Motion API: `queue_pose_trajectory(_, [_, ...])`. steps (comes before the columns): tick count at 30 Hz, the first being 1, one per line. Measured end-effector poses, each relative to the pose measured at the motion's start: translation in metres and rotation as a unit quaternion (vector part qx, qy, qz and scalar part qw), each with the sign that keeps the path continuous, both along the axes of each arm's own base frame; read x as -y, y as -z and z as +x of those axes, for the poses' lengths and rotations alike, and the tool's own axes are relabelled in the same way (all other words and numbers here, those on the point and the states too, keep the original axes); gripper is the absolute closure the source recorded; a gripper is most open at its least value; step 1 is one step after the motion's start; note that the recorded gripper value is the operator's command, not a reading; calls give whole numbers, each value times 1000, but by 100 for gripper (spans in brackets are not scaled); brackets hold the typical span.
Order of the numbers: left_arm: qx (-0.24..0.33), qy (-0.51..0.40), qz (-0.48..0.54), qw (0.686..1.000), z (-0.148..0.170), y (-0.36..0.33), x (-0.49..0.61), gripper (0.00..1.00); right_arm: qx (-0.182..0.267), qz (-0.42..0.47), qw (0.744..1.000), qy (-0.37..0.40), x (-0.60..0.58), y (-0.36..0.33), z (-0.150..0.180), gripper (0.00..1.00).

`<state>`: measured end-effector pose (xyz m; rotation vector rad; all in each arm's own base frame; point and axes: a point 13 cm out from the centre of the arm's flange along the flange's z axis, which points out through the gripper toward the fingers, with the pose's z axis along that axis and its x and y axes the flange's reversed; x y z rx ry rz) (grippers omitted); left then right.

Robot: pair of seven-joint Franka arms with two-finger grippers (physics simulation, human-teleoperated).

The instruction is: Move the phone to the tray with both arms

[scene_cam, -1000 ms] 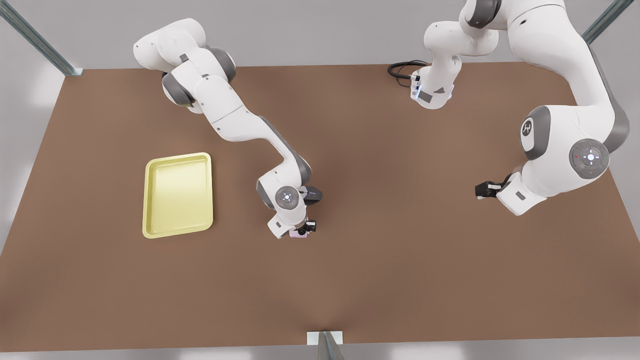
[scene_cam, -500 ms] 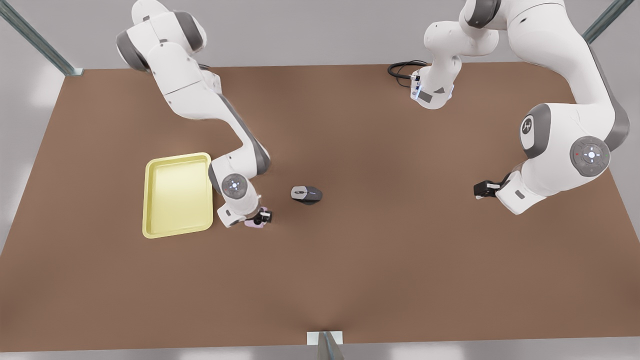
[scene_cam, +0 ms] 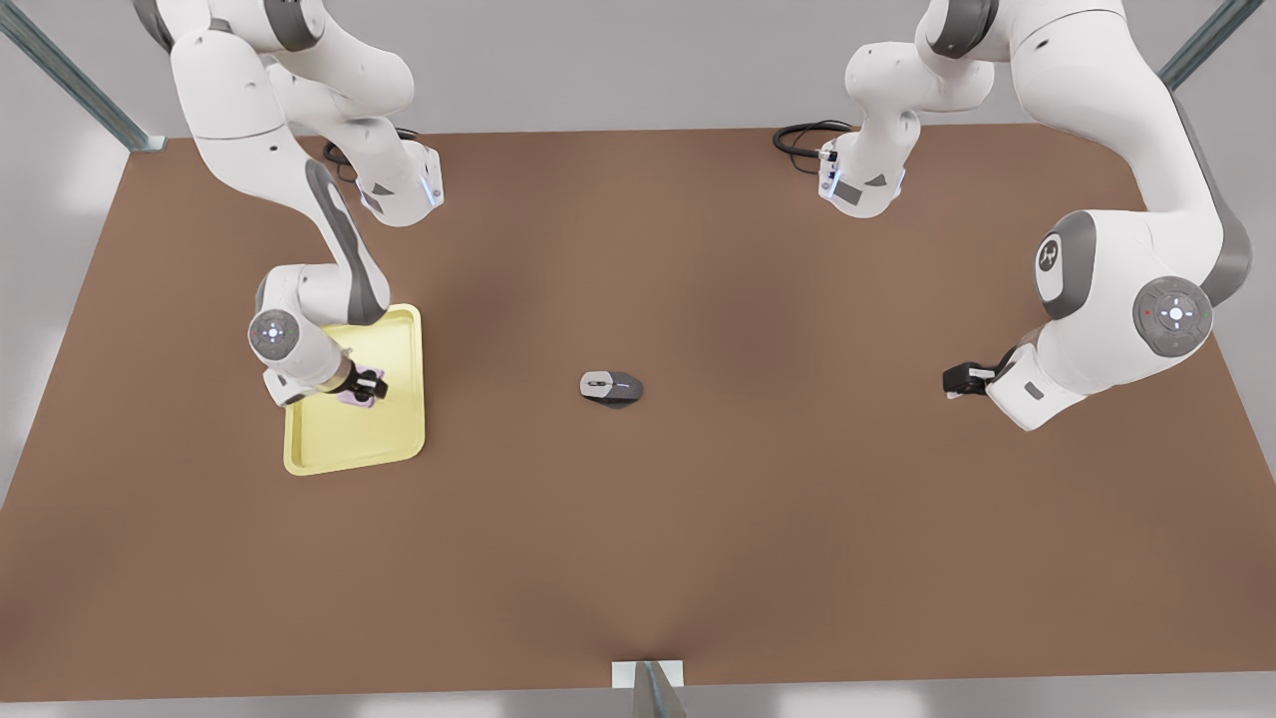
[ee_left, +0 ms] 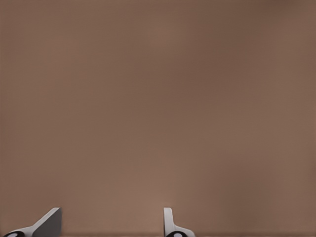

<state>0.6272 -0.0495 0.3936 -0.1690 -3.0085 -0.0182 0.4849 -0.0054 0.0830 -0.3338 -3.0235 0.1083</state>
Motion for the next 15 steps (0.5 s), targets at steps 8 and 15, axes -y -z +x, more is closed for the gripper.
queue_pose_trajectory(8, [13,0,5,1000,3,-8,-3,0,155,-1,984,-88,-10,-242,160,0])
queue_pose_trajectory(15, [13,-1,8,1000,3,-7,-3,0,147,-5,982,-121,-9,-431,152,0])
